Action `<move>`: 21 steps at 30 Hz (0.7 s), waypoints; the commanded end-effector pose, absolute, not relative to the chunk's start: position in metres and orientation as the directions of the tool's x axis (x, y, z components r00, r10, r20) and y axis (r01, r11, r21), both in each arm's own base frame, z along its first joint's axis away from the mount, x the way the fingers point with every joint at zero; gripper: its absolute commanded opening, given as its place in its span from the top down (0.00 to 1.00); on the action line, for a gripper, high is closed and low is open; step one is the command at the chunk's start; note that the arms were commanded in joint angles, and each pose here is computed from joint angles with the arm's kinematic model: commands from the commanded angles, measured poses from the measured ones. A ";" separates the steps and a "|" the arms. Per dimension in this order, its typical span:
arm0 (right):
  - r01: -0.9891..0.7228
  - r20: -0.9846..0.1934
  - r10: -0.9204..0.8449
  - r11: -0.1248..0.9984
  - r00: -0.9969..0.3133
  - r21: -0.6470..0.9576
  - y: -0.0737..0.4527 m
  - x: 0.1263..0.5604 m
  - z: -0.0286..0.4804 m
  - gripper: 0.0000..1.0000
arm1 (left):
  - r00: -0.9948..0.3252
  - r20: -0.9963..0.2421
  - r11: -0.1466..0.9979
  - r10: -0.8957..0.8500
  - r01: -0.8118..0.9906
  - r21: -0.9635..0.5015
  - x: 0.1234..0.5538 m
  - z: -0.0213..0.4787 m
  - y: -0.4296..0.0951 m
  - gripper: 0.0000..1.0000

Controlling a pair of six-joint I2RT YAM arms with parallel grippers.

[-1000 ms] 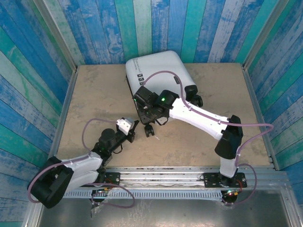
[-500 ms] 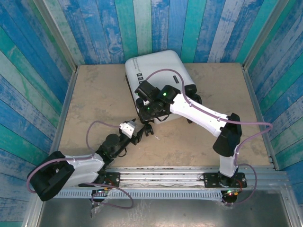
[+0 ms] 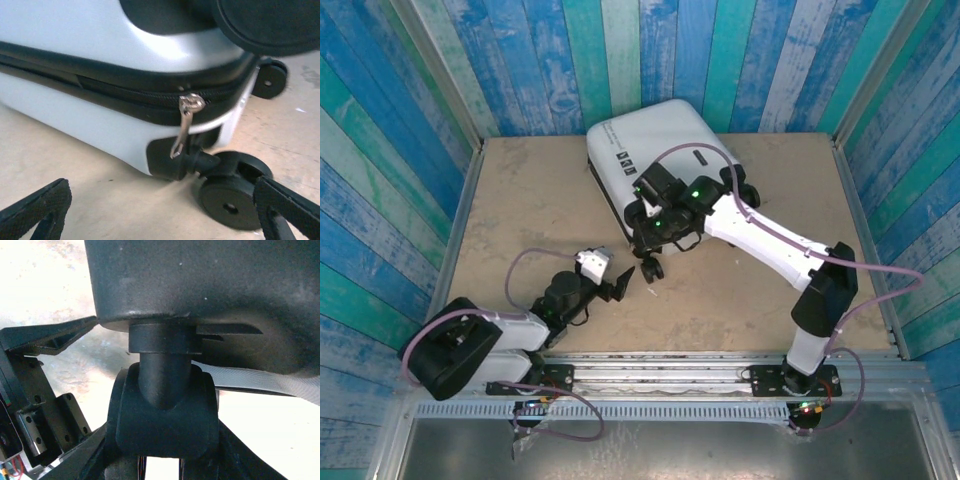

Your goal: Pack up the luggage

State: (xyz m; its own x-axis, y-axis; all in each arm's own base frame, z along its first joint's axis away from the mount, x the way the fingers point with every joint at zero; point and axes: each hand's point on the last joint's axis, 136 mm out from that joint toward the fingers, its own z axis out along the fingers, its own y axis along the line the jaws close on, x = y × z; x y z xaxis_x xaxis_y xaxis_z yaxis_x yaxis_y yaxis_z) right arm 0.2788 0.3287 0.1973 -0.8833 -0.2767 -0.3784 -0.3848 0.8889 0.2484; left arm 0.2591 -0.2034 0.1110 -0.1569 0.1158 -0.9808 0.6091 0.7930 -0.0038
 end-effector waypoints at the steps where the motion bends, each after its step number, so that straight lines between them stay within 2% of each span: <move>1: -0.357 -0.454 -0.229 0.908 -0.861 0.218 0.305 0.297 0.218 1.00 | -0.077 -0.986 0.680 0.147 0.732 0.043 0.251 0.121 -0.232 0.15; 4: -0.362 -0.453 -0.232 0.905 -0.861 0.224 0.301 0.297 0.219 1.00 | -0.027 -0.993 0.657 0.112 0.752 0.054 0.252 0.131 -0.243 0.19; 9: -0.373 -0.451 -0.237 0.896 -0.861 0.242 0.298 0.297 0.222 1.00 | -0.015 -0.999 0.632 0.042 0.775 0.015 0.260 0.128 -0.259 0.27; 14: -0.379 -0.459 -0.237 0.892 -0.856 0.247 0.292 0.294 0.226 1.00 | 0.017 -0.999 0.656 -0.045 0.755 -0.016 0.265 0.130 -0.257 0.33; 21: -0.374 -0.459 -0.234 0.895 -0.857 0.242 0.285 0.292 0.225 1.00 | 0.056 -0.998 0.676 -0.036 0.737 0.017 0.273 0.136 -0.260 0.41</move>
